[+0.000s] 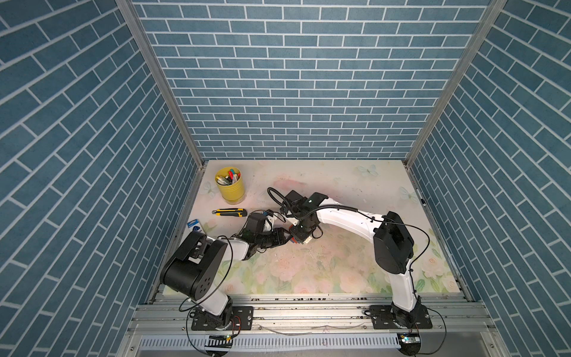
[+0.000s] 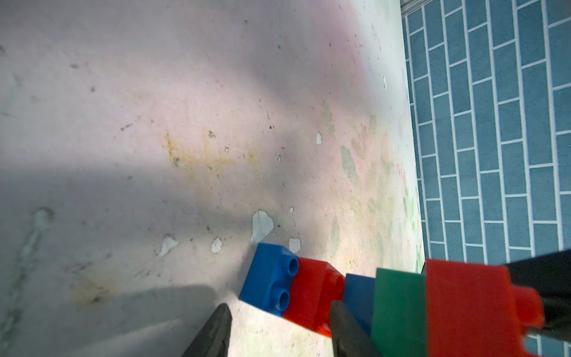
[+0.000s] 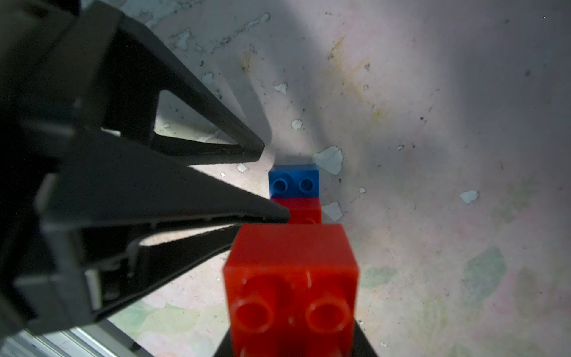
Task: Assemble the letter y with lego
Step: Assemble the lego brick with the lego brick.
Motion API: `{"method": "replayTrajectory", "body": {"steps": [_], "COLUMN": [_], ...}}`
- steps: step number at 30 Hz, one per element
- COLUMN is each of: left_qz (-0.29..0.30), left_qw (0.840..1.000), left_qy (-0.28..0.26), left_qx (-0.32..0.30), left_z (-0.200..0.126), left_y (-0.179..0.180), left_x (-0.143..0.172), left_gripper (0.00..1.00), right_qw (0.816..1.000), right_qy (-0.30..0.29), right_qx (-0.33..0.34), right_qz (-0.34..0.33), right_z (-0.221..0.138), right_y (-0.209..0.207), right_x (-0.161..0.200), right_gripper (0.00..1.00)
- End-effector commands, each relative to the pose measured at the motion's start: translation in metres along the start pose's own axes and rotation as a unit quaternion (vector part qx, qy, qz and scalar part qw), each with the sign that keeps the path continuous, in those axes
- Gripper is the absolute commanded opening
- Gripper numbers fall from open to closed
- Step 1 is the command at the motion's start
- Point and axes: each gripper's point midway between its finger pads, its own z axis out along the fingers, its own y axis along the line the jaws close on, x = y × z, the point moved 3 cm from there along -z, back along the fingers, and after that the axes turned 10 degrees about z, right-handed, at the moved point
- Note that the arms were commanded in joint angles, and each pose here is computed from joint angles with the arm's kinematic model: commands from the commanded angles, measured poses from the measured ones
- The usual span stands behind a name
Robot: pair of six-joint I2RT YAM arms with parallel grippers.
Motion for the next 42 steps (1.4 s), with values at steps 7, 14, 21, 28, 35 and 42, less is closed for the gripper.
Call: {"method": "replayTrajectory", "body": {"steps": [7,14,21,28,35,42], "left_qz": [-0.091,-0.092,-0.093,-0.094,-0.090,-0.079], "left_qw": [0.974,0.974,0.974,0.975,0.979,0.985], "left_qy": [0.127,0.129,0.128,0.124,0.112,0.091], "left_qx": [-0.161,-0.161,-0.161,-0.156,-0.141,-0.126], "left_z": [-0.012,-0.012,-0.012,-0.012,-0.012,-0.018], "left_y": [0.070,0.070,0.071,0.069,0.059,0.045], "left_x": [0.088,0.090,0.091,0.089,0.077,0.060], "left_gripper": [0.53,0.51,0.51,0.51,0.52,0.55], "right_qw": [0.997,0.997,0.996,0.997,0.998,0.999], "right_qy": [0.064,0.073,0.081,0.064,0.038,0.036], "right_qx": [0.038,0.036,0.027,0.020,0.017,0.019], "right_qz": [0.014,0.020,0.023,0.028,0.036,0.035], "right_z": [0.026,0.037,0.045,0.036,0.017,0.014], "right_y": [-0.011,-0.009,-0.006,-0.005,-0.009,-0.011], "right_x": [0.025,0.020,0.020,0.015,0.005,0.005], "right_gripper": [0.27,0.27,0.26,0.26,0.26,0.26]}}
